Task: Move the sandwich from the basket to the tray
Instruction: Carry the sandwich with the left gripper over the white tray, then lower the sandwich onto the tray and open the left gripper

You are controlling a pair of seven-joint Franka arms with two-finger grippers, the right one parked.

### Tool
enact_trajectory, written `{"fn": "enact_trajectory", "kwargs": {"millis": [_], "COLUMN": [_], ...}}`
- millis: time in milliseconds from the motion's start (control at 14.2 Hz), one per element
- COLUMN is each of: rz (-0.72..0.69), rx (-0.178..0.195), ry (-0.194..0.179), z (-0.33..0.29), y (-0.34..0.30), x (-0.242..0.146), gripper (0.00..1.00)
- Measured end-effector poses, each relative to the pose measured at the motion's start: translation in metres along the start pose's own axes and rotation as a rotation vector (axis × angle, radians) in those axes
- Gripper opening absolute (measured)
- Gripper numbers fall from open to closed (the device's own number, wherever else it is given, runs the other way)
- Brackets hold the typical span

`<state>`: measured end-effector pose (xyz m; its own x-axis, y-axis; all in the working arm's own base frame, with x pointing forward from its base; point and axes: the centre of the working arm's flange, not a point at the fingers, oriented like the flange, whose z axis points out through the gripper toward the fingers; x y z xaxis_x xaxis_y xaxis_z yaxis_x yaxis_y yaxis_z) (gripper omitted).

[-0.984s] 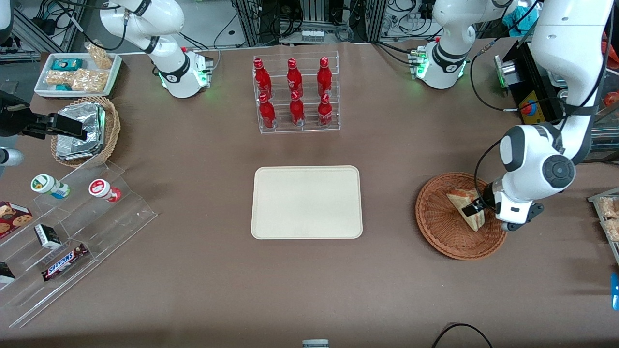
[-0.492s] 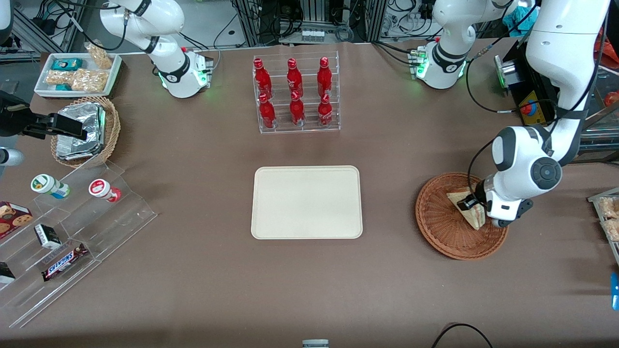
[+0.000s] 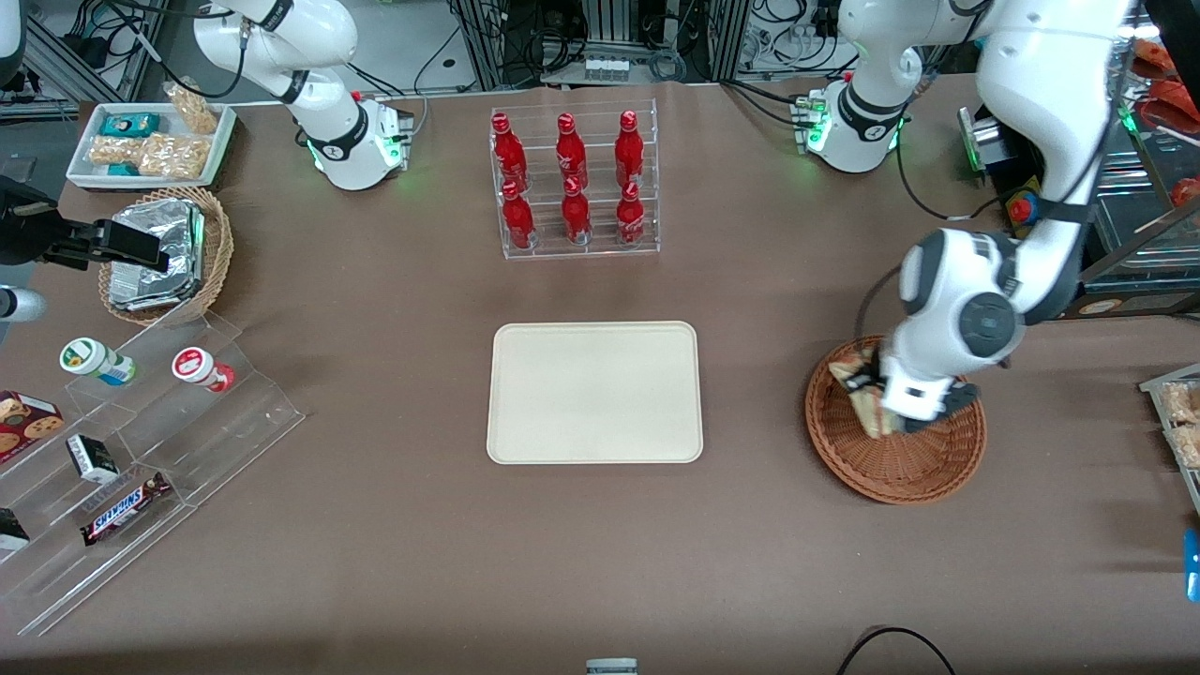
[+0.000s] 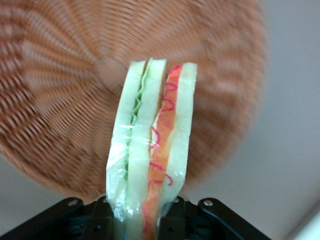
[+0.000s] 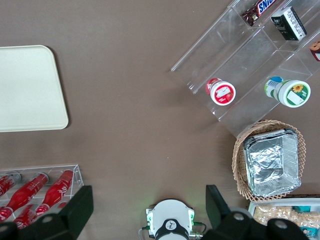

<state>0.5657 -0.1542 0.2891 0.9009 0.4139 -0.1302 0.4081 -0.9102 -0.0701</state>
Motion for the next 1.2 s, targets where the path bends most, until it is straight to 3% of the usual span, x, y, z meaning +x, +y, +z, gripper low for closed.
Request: {"fn": "enact_trajectory", "kwargs": {"millis": [211, 562, 1195], "rz": [0.081, 0.216, 0.209], "rx": [-0.003, 0.007, -0.038], "ry": [0.035, 0.032, 0.013], "z": [-0.02, 0.009, 0.066], "y": [0.079, 0.189, 0.3], "x": [-0.062, -0.158, -0.206], "gripper": [0.21, 0.21, 0.17]}}
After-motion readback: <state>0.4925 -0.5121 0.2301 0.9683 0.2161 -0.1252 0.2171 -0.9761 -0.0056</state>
